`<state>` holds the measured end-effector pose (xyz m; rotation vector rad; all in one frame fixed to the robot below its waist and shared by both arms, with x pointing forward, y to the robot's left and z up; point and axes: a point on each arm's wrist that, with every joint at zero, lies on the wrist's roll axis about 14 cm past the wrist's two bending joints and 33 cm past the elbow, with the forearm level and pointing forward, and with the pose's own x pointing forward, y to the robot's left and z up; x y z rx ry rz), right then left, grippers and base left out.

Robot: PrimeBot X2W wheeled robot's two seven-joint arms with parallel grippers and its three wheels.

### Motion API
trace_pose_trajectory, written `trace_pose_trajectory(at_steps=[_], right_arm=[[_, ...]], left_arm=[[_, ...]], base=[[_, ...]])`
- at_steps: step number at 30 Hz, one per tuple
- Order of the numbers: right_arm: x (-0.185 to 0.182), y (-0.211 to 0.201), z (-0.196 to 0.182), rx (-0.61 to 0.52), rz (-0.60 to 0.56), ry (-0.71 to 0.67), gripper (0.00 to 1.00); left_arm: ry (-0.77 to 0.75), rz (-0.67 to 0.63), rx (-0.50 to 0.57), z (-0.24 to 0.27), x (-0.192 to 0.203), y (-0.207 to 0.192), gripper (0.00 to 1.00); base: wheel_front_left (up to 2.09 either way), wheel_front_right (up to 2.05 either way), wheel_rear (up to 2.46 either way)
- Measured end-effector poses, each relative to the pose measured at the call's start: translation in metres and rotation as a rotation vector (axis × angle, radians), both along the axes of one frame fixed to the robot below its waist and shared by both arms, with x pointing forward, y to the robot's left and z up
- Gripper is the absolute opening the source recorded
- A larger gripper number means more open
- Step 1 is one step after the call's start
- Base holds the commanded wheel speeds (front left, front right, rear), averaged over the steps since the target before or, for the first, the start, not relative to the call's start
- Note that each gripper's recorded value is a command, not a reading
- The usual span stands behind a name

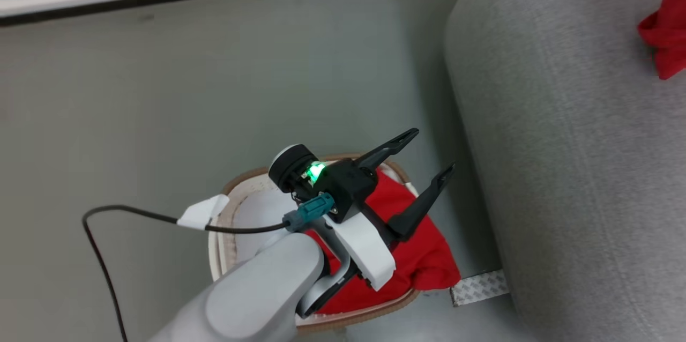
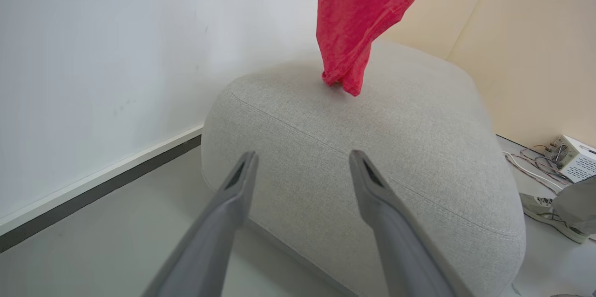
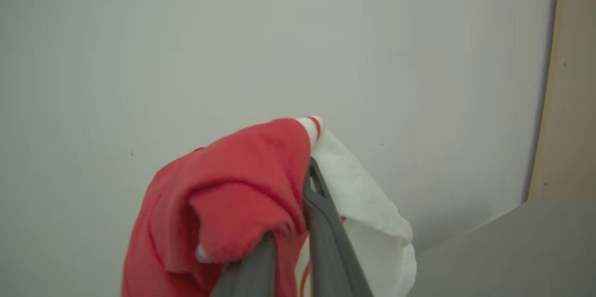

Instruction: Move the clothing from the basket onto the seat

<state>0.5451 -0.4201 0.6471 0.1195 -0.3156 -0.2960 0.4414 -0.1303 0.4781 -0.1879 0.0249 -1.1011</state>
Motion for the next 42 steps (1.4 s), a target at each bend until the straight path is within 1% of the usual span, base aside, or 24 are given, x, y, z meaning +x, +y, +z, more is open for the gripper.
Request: trace_pose_trajectory(at_steps=[3,5,7,10,14,18,19,20,21,22,28,33,39,40,42], right_arm=[[0.018,0.014,-0.062,-0.025,0.031,0.199,0.0],[0.022,0.019,-0.094,-0.018,0.034,0.282,0.0],[0.018,0.013,-0.121,-0.006,0.011,0.36,0.0],[0.004,0.009,-0.169,-0.024,-0.005,0.538,0.0],[-0.016,0.003,-0.209,-0.018,-0.025,0.708,0.0],[-0.032,-0.004,-0.229,-0.005,-0.049,0.8,0.01],[-0.035,-0.003,-0.232,-0.005,-0.047,0.816,0.13],[-0.036,-0.003,-0.234,-0.005,-0.048,0.823,0.28],[-0.037,-0.004,-0.233,-0.004,-0.05,0.824,0.47],[-0.039,-0.004,-0.233,-0.005,-0.049,0.826,1.0],[-0.048,0.008,-0.228,-0.014,-0.004,0.873,1.0],[-0.065,0.026,-0.221,-0.026,0.068,0.921,1.0],[-0.088,0.035,-0.193,-0.061,0.135,0.922,1.0],[-0.09,0.038,-0.186,-0.073,0.15,0.909,1.0],[-0.089,0.043,-0.162,-0.079,0.174,0.832,1.0]], left_arm=[[0.018,0.023,0.008,-0.01,0.006,0.008,1.0],[0.026,0.042,0.018,-0.017,0.011,0.013,1.0],[0.025,0.06,0.021,-0.019,0.016,0.018,1.0],[0.023,0.074,0.029,-0.021,0.021,0.024,1.0],[0.021,0.087,0.039,-0.023,0.023,0.029,1.0],[0.023,0.089,0.04,-0.024,0.024,0.029,1.0],[0.023,0.088,0.039,-0.023,0.024,0.028,1.0],[0.023,0.087,0.039,-0.024,0.023,0.028,1.0],[0.022,0.086,0.04,-0.023,0.023,0.028,1.0],[0.02,0.085,0.04,-0.022,0.023,0.027,1.0],[0.0,0.082,0.035,-0.01,0.017,0.025,1.0],[-0.007,0.11,0.025,0.004,0.009,0.031,1.0],[-0.034,0.169,0.025,0.025,-0.003,0.047,1.0],[-0.041,0.182,0.024,0.029,-0.005,0.05,1.0],[-0.06,0.208,0.023,0.039,-0.01,0.057,1.0]], base=[[0.0,0.0,0.0],[0.0,0.0,0.0],[0.0,0.0,0.0],[0.0,0.0,0.0],[0.0,0.0,0.0],[0.0,0.0,0.0],[0.0,0.0,0.0],[0.0,0.0,0.0],[0.0,0.0,0.0],[0.0,0.0,0.0],[0.0,0.0,0.0],[0.0,0.0,0.0],[0.0,0.0,0.0],[0.0,0.0,0.0],[0.0,0.0,0.0]])
